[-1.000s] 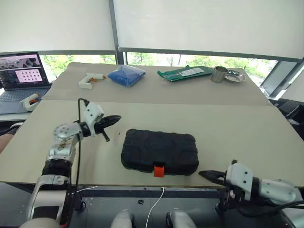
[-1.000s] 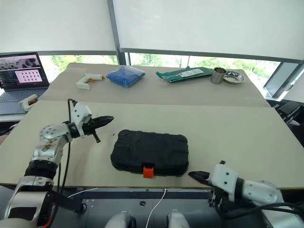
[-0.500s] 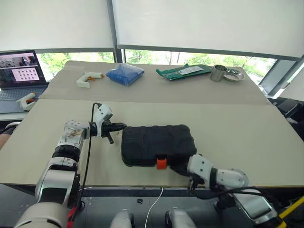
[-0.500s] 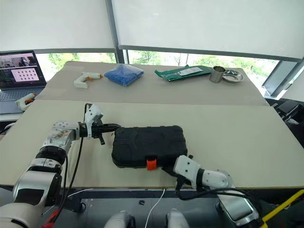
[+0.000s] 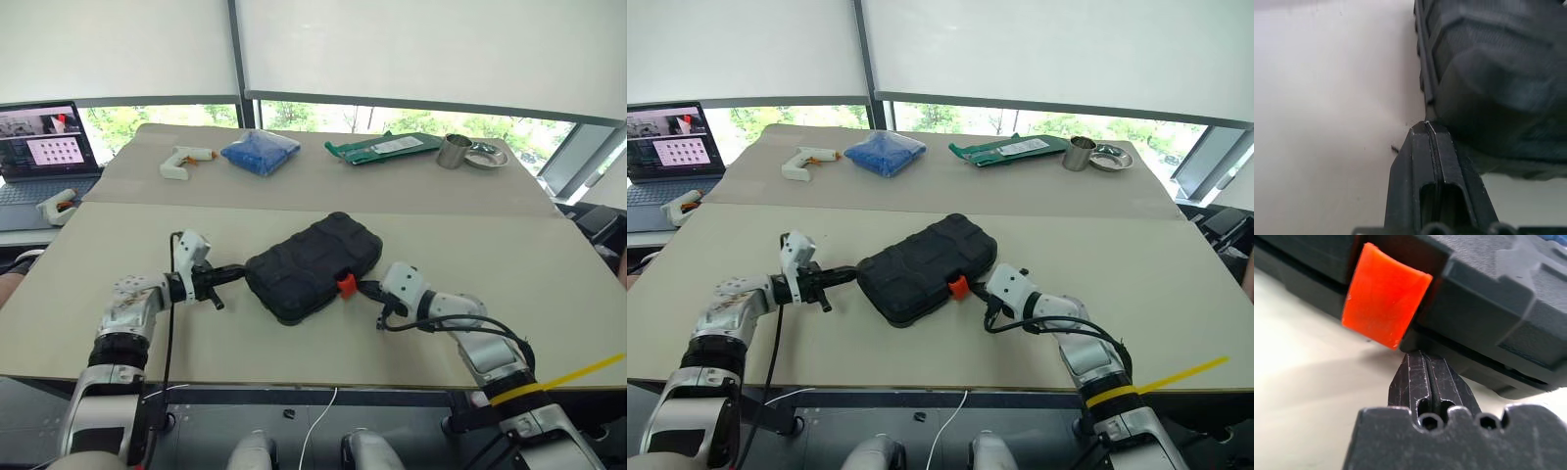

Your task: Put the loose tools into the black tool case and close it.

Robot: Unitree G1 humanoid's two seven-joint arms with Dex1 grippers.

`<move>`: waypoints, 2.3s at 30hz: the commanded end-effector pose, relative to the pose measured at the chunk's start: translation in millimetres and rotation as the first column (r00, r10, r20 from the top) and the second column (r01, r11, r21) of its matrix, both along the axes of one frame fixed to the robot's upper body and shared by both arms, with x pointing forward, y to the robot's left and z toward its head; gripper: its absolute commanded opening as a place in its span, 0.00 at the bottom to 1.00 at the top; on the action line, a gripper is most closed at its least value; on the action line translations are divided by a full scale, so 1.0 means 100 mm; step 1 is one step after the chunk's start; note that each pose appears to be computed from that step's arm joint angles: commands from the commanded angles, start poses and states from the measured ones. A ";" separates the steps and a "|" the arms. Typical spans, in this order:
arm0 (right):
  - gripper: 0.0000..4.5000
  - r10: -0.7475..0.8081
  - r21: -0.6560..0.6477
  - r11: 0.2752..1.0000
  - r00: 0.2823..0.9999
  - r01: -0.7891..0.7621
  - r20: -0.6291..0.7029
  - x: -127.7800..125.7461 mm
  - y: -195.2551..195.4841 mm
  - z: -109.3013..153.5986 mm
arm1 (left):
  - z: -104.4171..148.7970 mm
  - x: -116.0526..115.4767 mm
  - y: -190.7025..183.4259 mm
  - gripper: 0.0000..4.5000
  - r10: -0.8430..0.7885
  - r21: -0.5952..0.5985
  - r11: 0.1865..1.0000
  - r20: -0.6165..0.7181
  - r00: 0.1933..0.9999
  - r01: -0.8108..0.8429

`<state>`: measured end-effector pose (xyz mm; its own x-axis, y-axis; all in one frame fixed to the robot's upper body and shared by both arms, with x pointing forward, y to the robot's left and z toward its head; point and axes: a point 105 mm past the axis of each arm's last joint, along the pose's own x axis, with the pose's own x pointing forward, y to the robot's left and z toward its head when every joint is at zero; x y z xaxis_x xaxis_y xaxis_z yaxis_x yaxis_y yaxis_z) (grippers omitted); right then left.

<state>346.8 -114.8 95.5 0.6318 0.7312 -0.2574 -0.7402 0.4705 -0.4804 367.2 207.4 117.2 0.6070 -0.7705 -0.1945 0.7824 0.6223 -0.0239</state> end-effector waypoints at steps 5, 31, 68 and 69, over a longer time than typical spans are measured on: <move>0.01 -0.039 0.036 0.999 0.999 0.038 0.007 -0.19 -0.27 0.10 | 0.83 -0.12 -0.26 0.00 -0.227 -0.020 0.973 0.096 0.969 0.230; 0.01 0.036 0.230 0.973 0.993 -0.009 -0.116 -0.41 0.12 0.08 | -0.36 -0.17 -1.41 0.00 -0.275 0.215 0.923 -0.211 0.938 0.319; 0.01 0.084 0.118 0.991 0.988 -0.069 -0.130 0.01 0.41 0.04 | 0.25 0.19 -1.14 0.00 -0.034 -0.015 0.999 0.092 0.995 0.035; 0.01 0.083 0.118 0.991 0.988 -0.068 -0.130 0.02 0.41 0.04 | 0.24 0.20 -1.14 0.00 -0.034 0.001 0.999 0.097 0.995 0.034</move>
<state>344.0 -76.6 84.2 0.5269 0.7966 -0.2963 -0.8459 0.4575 -0.2741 383.7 90.6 138.5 0.5789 -0.8047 -0.1319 0.8130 0.5819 0.0180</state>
